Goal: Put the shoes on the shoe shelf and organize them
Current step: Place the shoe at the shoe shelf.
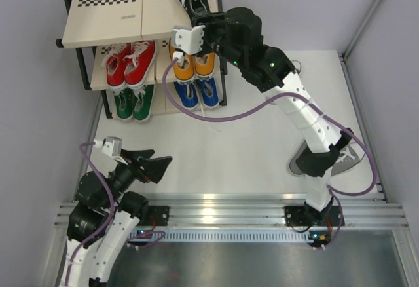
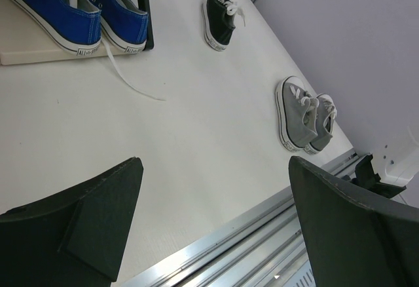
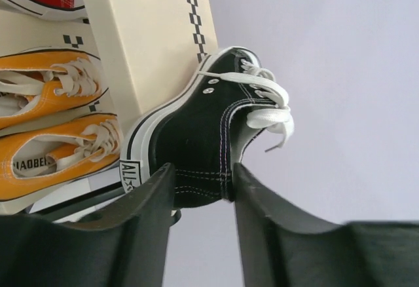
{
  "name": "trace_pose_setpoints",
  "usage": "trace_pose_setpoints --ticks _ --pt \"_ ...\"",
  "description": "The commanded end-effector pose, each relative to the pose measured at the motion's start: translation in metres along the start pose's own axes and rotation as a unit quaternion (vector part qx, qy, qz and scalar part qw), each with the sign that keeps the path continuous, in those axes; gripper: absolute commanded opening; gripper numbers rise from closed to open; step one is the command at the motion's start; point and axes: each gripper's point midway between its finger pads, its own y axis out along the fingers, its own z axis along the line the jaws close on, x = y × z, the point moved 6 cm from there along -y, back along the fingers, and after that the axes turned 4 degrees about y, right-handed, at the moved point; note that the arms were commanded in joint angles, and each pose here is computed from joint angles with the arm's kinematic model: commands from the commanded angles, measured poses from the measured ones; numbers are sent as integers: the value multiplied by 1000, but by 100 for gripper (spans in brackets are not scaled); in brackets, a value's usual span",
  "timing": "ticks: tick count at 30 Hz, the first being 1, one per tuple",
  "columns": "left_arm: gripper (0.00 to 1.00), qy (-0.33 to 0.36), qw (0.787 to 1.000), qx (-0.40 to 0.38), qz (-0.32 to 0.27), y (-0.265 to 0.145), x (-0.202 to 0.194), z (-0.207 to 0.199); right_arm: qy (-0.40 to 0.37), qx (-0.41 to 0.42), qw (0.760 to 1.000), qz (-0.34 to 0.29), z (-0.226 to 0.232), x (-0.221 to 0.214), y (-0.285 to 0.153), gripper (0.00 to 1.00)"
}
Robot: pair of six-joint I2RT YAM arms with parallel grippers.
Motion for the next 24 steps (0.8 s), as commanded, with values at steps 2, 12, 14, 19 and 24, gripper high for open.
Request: trace_pose_setpoints --ticks 2,12,14,19,24 --pt "98 -2 1000 -9 -7 -1 2 -3 12 -64 998 -9 -44 4 -35 46" --pt "98 -1 1000 -7 -7 -1 1 -2 34 -68 996 -38 -52 15 -50 90" --pt "98 -2 1000 -8 -7 -1 1 -2 45 -68 995 -54 -56 23 -58 92" --pt "98 -1 1000 -7 -7 -1 1 -2 82 -51 990 -100 -58 38 -75 93" --pt "98 -2 1000 -7 -7 -1 1 -2 136 -19 983 -126 -51 43 -87 87"
